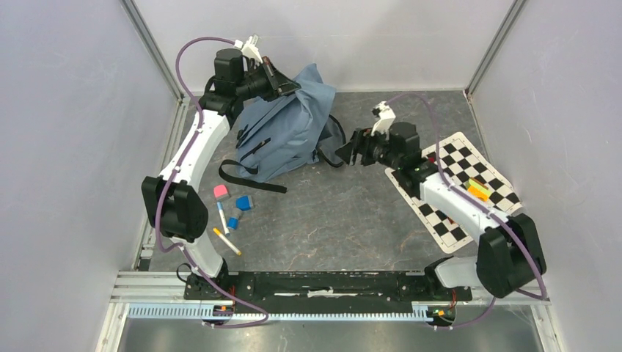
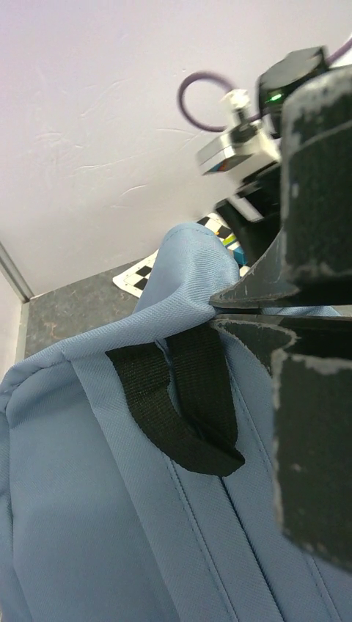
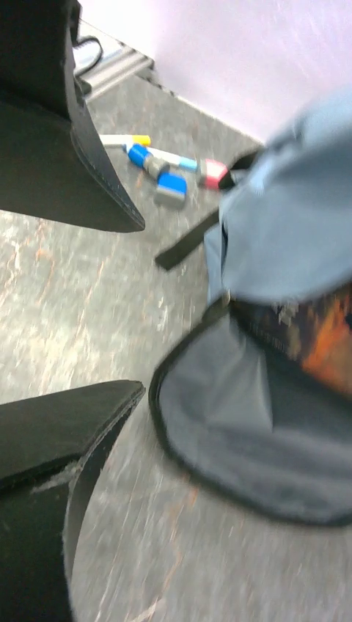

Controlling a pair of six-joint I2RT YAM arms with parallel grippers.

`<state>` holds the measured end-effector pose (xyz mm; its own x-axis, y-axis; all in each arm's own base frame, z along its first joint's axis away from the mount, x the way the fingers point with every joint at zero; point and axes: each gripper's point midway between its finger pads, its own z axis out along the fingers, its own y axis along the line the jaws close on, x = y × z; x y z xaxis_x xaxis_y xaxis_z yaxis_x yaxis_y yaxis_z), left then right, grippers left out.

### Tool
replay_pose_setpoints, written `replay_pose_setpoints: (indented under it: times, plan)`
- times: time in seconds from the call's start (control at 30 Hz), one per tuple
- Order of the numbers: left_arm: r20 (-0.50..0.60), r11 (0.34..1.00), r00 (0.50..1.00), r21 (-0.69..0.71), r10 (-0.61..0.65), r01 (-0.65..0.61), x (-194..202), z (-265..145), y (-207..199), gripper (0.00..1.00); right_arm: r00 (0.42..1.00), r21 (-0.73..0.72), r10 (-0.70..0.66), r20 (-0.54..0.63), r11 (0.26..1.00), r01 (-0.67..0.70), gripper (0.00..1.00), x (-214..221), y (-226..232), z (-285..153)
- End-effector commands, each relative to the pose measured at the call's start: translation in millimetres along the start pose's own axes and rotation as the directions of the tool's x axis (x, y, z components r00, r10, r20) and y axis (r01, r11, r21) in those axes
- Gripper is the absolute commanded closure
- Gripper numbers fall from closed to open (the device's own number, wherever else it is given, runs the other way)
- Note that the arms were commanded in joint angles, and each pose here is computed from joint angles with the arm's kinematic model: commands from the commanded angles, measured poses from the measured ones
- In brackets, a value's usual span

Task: Pack the student bag
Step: Place the book in the student bag.

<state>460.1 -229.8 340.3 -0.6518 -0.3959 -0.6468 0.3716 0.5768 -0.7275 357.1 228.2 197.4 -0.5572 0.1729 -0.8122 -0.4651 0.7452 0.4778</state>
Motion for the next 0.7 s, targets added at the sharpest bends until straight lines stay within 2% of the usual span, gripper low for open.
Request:
replay_pose_setpoints:
  times: [0.0, 0.1, 0.2, 0.43, 0.67]
  plan:
    - [0.112, 0.999, 0.994, -0.054, 0.011, -0.005, -30, -1, 9, 0.98, 0.989, -0.079, -0.036, 0.146, 0.996, 0.048, 0.25, -15, 56, -1]
    - [0.111, 0.999, 0.994, -0.048, 0.022, -0.017, -32, -1, 6, 0.98, 0.988, -0.121, -0.022, 0.152, 0.992, 0.041, 0.30, -1, 81, 8]
    - [0.106, 0.998, 0.993, -0.043, 0.055, -0.051, -32, -2, 4, 0.98, 0.987, -0.104, -0.043, 0.152, 0.993, 0.059, 0.32, 17, 91, 21]
    - [0.102, 0.995, 0.990, -0.031, 0.095, -0.092, -25, -12, 0, 0.98, 0.984, -0.034, -0.051, 0.173, 0.998, 0.058, 0.45, 57, 76, 67]
    - [0.091, 0.995, 0.991, -0.024, 0.102, -0.100, -14, -27, -8, 0.98, 0.973, 0.062, -0.140, 0.185, 0.990, 0.131, 0.49, 64, 57, 114]
